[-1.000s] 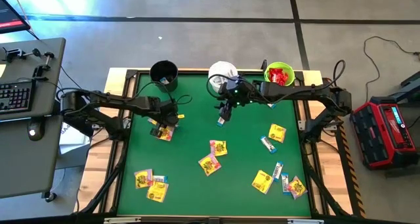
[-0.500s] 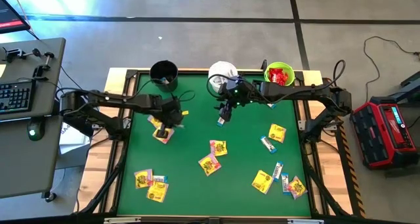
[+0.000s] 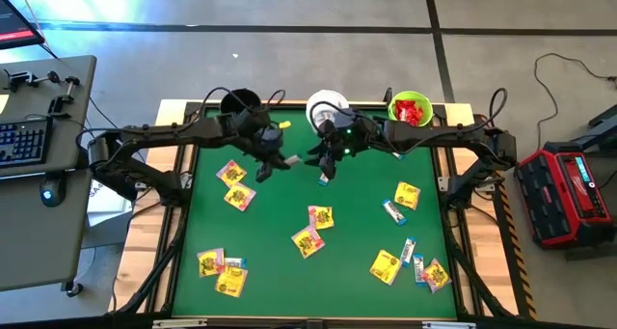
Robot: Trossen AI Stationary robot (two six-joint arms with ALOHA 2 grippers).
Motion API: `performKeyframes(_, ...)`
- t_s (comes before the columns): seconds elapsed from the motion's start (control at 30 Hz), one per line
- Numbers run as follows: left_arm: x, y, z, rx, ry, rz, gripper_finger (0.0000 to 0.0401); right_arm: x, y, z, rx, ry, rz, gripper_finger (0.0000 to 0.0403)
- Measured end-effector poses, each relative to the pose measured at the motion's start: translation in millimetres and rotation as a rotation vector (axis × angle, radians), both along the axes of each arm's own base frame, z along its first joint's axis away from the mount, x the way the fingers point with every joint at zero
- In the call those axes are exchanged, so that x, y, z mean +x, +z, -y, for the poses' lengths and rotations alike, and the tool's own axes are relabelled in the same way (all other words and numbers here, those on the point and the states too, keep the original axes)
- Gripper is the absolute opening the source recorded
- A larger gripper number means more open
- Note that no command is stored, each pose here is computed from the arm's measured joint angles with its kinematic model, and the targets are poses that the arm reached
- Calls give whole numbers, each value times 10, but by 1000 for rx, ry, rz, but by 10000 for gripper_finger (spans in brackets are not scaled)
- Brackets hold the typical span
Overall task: Sort candy by brand, put in halloween buckets
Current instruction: Put the white candy into the white bucket
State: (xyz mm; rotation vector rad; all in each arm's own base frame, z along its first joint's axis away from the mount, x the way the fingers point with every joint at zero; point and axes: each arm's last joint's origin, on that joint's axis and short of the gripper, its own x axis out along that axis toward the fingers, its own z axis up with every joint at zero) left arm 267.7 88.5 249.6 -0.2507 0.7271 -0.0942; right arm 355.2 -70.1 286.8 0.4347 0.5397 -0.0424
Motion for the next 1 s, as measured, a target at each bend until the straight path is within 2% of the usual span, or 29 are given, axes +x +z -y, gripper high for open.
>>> performKeyframes(0.1,69,112,0,10,-3,58,14,8,15,-1,6,13,18,186)
performKeyframes(0.33,242,203,-5,-55,-47,97,14,35,68,-9,29,43,81,196)
performKeyframes(0.43,302,245,-11,-57,-48,120,14,38,80,-24,70,83,95,190)
performKeyframes(0.57,355,279,-21,-86,-57,137,14,38,81,-31,95,92,94,155)
performKeyframes(0.83,361,282,-20,-105,-59,136,20,37,76,-26,98,82,89,17)
performKeyframes(1.0,362,284,-24,-97,-49,136,60,31,78,5,111,78,90,26)
